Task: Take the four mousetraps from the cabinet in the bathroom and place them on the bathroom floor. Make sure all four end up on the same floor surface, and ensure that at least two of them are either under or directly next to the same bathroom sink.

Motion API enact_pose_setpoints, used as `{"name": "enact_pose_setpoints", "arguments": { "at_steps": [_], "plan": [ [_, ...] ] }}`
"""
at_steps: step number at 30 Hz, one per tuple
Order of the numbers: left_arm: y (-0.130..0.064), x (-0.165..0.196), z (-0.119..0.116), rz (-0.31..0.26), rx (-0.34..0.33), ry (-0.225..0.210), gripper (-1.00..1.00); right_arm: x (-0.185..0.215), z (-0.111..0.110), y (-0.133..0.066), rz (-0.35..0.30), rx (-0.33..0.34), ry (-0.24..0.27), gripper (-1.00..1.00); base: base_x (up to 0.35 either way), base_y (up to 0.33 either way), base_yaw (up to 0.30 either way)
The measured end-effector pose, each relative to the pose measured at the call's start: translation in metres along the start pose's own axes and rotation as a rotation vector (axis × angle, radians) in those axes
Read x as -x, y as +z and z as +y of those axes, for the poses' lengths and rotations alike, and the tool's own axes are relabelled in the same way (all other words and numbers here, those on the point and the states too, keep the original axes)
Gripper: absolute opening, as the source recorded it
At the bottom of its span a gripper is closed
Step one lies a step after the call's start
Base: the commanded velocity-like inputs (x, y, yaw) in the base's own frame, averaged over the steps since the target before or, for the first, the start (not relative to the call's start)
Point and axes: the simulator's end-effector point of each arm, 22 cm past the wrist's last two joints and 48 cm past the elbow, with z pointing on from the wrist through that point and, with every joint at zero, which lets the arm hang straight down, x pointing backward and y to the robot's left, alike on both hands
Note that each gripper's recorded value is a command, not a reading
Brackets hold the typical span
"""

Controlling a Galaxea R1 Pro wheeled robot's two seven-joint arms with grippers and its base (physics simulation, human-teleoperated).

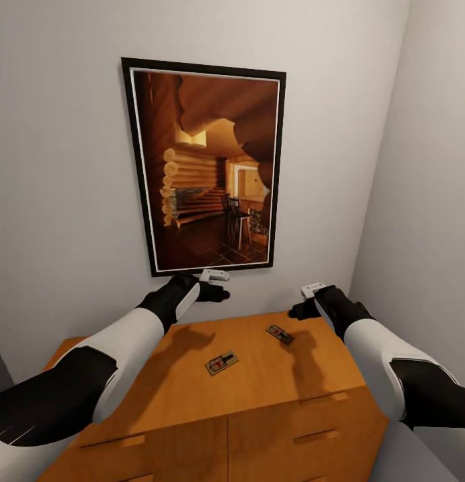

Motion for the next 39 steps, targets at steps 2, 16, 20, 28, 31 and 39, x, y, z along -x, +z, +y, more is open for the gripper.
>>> {"name": "enact_pose_setpoints", "arguments": {
  "at_steps": [2,16,20,28,31,39],
  "plan": [
    [0.000,-0.001,0.000,0.002,0.000,-0.001,1.00,0.001,0.005,0.000,-0.001,0.013,-0.001,1.00,0.000,0.000,0.000],
    [0.007,-0.024,0.007,0.050,0.013,-0.013,1.00,0.003,0.026,0.000,-0.004,0.082,-0.005,1.00,0.000,0.000,0.000],
    [0.008,-0.029,0.008,0.062,0.016,-0.015,1.00,0.003,0.026,0.000,-0.004,0.083,-0.005,1.00,0.000,0.000,0.000],
    [0.009,-0.033,0.008,0.073,0.018,-0.014,1.00,0.002,0.024,0.000,-0.004,0.079,-0.004,1.00,0.000,0.000,0.000],
    [0.009,-0.033,0.008,0.073,0.018,-0.014,1.00,0.002,0.023,0.000,-0.004,0.079,-0.002,1.00,0.000,0.000,0.000],
    [0.009,-0.033,0.008,0.074,0.018,-0.016,1.00,0.002,0.022,0.000,-0.004,0.079,0.005,1.00,0.000,0.000,0.000]
  ]
}}
